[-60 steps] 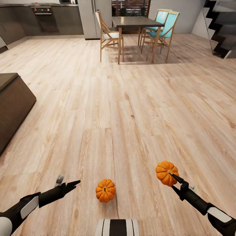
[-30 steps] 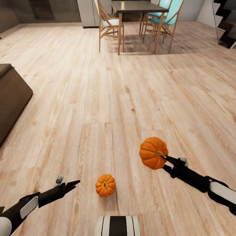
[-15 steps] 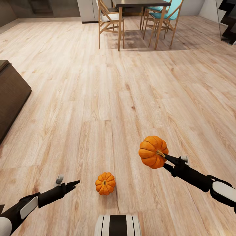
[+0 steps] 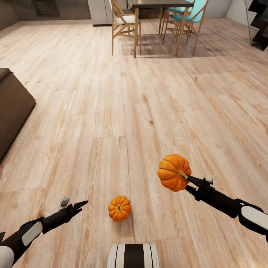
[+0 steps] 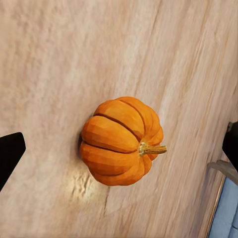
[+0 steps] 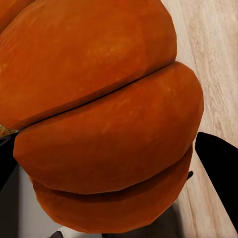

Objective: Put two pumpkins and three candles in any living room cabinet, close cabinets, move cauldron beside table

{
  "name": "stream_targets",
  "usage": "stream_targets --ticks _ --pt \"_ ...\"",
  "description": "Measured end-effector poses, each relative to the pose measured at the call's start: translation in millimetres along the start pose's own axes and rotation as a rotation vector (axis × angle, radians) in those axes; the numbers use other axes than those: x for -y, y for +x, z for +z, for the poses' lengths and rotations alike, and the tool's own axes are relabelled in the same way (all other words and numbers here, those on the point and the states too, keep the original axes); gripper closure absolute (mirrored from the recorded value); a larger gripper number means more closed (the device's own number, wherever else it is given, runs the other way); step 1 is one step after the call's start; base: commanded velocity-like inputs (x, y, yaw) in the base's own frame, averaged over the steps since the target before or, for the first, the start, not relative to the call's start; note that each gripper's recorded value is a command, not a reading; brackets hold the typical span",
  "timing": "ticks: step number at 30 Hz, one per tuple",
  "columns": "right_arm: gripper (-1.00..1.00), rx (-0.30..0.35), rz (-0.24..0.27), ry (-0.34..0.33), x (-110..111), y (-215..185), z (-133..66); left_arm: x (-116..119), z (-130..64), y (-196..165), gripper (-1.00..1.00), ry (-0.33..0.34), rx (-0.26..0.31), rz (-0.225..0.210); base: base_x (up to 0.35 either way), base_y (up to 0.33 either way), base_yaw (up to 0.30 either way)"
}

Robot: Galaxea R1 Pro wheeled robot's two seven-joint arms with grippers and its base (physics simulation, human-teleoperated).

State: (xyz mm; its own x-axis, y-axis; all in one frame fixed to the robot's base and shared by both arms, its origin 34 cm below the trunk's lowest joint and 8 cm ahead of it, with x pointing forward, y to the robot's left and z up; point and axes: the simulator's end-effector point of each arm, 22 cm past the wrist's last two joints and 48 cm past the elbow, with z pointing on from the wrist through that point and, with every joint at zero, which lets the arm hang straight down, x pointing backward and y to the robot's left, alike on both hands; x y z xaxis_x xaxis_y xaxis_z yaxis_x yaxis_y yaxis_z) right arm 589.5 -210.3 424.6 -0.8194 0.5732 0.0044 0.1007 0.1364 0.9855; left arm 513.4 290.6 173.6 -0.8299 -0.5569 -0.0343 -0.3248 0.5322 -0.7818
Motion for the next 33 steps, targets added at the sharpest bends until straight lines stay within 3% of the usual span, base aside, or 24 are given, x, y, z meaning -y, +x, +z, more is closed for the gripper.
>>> stream_targets --ticks 5,13,33 --pt "1.0 0.0 0.0 0.0 0.0 0.0 0.0 -0.5 0.5 0.6 -1.0 -0.003 -0.001 -0.001 0.0 0.0 0.0" --pt "1.0 0.0 0.0 -0.001 -0.4 -0.1 0.0 -16.4 1.7 -0.7 -1.0 -0.082 0.004 -0.001 0.0 -0.085 0.0" --pt "1.0 -0.003 0.0 -0.007 -2.5 1.2 0.9 -21.5 -0.2 0.3 -1.0 -0.099 0.002 -0.004 0.0 -0.175 0.0"
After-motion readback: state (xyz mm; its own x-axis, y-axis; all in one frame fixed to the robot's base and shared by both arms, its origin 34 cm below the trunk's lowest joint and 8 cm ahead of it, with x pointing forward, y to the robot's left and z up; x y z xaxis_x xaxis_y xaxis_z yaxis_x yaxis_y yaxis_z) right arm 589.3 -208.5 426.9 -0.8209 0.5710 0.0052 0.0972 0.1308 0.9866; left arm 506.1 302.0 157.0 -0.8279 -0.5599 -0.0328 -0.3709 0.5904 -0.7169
